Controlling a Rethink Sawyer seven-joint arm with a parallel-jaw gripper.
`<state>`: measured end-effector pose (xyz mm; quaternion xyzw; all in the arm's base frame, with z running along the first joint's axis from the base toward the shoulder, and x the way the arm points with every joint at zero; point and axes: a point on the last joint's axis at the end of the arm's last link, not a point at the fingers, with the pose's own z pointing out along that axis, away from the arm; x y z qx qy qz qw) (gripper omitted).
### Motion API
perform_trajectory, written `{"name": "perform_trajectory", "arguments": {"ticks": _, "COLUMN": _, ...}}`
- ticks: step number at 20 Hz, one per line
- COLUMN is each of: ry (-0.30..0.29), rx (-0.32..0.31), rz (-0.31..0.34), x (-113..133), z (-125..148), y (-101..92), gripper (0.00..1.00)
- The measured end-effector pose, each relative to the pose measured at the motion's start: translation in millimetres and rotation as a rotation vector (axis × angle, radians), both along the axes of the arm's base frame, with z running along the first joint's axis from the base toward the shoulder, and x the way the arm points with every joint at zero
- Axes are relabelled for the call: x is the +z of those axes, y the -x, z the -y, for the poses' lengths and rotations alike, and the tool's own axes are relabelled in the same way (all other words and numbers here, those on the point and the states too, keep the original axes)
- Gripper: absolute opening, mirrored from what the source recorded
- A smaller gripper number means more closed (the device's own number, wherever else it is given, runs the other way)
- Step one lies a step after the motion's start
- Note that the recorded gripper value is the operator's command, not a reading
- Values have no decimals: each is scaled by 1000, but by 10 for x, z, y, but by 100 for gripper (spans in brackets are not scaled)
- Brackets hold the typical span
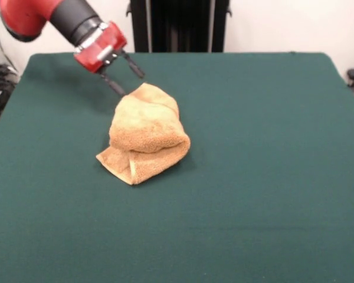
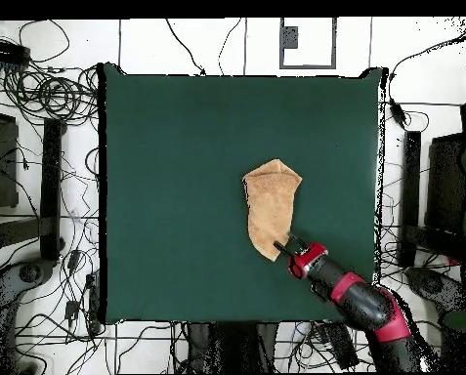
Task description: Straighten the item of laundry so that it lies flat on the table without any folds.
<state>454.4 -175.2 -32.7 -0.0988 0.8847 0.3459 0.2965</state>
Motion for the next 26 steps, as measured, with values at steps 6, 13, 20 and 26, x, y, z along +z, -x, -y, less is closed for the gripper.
{"name": "perform_trajectory", "arguments": {"ticks": 6, "ry": 100, "rx": 34, "rz": 123, "x": -11, "z": -511, "y": -349, "gripper": 100}}
{"name": "perform_trajectory", "arguments": {"ticks": 13, "ry": 272, "rx": 44, "rz": 327, "x": 197, "z": -1056, "y": -904, "gripper": 100}}
{"name": "perform_trajectory", "arguments": {"ticks": 20, "ry": 314, "rx": -25, "rz": 431, "x": 477, "z": -1294, "y": -1270, "gripper": 100}}
{"name": "perform_trajectory", "arguments": {"ticks": 26, "ry": 311, "rx": -48, "rz": 306, "x": 652, "z": -1103, "y": -1275, "gripper": 100}}
